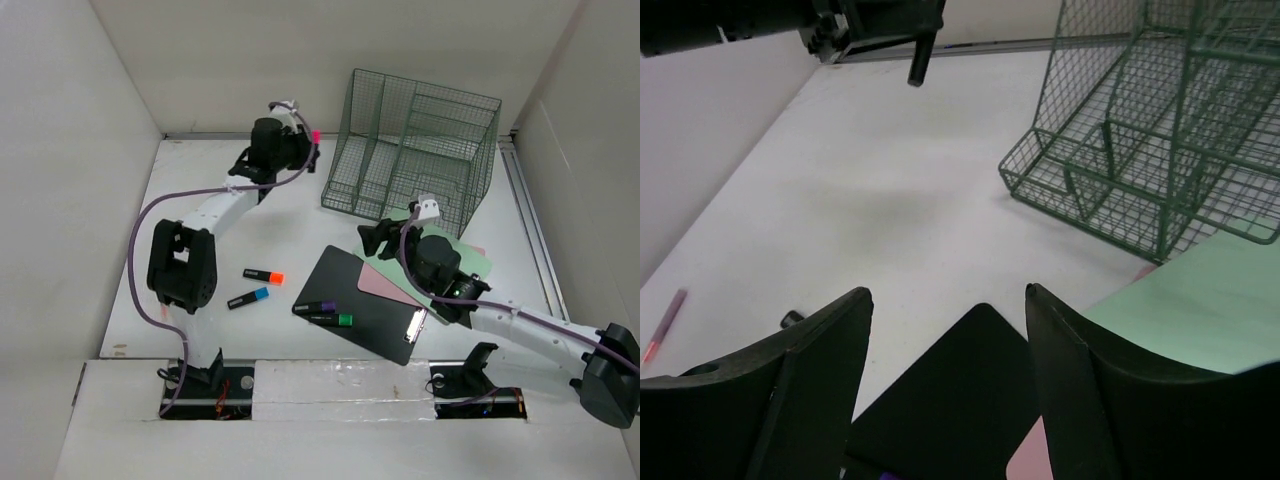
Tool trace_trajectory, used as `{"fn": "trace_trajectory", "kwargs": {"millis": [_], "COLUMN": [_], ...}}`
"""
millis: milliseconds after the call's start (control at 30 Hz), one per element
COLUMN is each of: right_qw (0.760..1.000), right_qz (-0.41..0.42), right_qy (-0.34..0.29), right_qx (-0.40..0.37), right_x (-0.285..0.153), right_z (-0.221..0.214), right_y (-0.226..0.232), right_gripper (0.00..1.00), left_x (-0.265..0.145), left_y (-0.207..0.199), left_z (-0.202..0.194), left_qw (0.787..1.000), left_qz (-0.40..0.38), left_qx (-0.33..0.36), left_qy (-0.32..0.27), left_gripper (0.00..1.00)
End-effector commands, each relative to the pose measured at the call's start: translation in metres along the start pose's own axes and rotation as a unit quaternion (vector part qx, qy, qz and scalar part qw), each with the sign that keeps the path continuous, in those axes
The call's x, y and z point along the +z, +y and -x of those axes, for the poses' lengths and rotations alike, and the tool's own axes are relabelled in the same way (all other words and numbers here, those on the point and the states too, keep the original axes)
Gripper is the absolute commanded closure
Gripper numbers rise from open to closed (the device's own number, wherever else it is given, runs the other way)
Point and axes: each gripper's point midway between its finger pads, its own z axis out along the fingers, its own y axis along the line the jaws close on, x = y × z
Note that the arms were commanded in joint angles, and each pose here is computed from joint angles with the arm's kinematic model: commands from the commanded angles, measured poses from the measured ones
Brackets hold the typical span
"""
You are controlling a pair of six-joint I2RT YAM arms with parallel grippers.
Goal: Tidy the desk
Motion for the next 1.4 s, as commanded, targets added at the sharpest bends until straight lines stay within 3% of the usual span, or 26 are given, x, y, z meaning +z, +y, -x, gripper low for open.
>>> {"fn": "trace_trajectory", "kwargs": {"millis": [0, 233, 400, 700, 767, 800, 900, 1100, 1133, 1200, 1233, 1267, 1300, 1333, 1367], "right_qw": [0.999, 0.997, 0.995, 0.995, 0.995, 0.996, 0.997, 0.997, 0.997, 0.998, 0.998, 0.998, 0.998, 0.999, 0.998], "right_qz": [-0.027, -0.046, -0.069, -0.067, -0.072, -0.066, -0.063, -0.061, -0.061, -0.053, -0.05, -0.047, -0.043, -0.04, -0.04], "right_qy": [-0.044, -0.06, -0.065, -0.057, -0.053, -0.048, -0.042, -0.039, -0.04, -0.035, -0.033, -0.026, -0.03, -0.029, -0.034], "right_qx": [0.01, 0.024, 0.038, 0.039, 0.037, 0.034, 0.031, 0.032, 0.032, 0.03, 0.027, 0.025, 0.025, 0.022, 0.022], "right_x": [0.001, -0.003, -0.001, 0.003, 0.006, 0.007, 0.009, 0.011, 0.011, 0.013, 0.015, 0.014, 0.014, 0.014, 0.015], "right_z": [0.031, 0.035, 0.035, 0.032, 0.029, 0.028, 0.026, 0.024, 0.023, 0.02, 0.022, 0.02, 0.022, 0.02, 0.02], "right_y": [-0.006, -0.02, -0.039, -0.041, -0.045, -0.043, -0.041, -0.042, -0.042, -0.04, -0.037, -0.037, -0.035, -0.035, -0.035], "right_gripper": [0.33, 0.33, 0.35, 0.35, 0.35, 0.35, 0.35, 0.36, 0.39, 0.57, 0.66, 0.8, 0.84, 0.86, 0.87], "left_x": [-0.014, -0.008, 0.042, 0.089, 0.097, 0.099, 0.101, 0.095, 0.087, 0.08, 0.061, 0.057, 0.048, 0.015, 0.01], "left_y": [-0.092, -0.129, -0.128, -0.146, -0.146, -0.141, -0.141, -0.141, -0.146, -0.149, -0.16, -0.155, -0.157, -0.174, -0.166], "left_z": [0.018, 0.033, 0.036, 0.046, 0.043, 0.045, 0.049, 0.047, 0.055, 0.051, 0.068, 0.055, 0.053, 0.083, 0.067], "left_qw": [0.992, 0.98, 0.983, 0.982, 0.984, 0.985, 0.984, 0.984, 0.982, 0.982, 0.977, 0.979, 0.977, 0.966, 0.968], "left_qz": [-0.117, -0.169, -0.153, -0.151, -0.141, -0.127, -0.124, -0.116, -0.12, -0.122, -0.138, -0.136, -0.147, -0.172, -0.17], "left_qx": [-0.003, 0.003, 0.0, 0.009, 0.015, 0.014, 0.017, 0.025, 0.029, 0.042, 0.045, 0.046, 0.046, 0.049, 0.05], "left_qy": [-0.054, -0.101, -0.106, -0.109, -0.112, -0.12, -0.129, -0.133, -0.14, -0.137, -0.157, -0.145, -0.145, -0.188, -0.179], "left_gripper": [1.0, 1.0, 0.98, 0.95, 0.88, 0.78, 0.63, 0.46, 0.45, 0.45, 0.45, 0.46, 0.46, 0.46, 0.46]}}
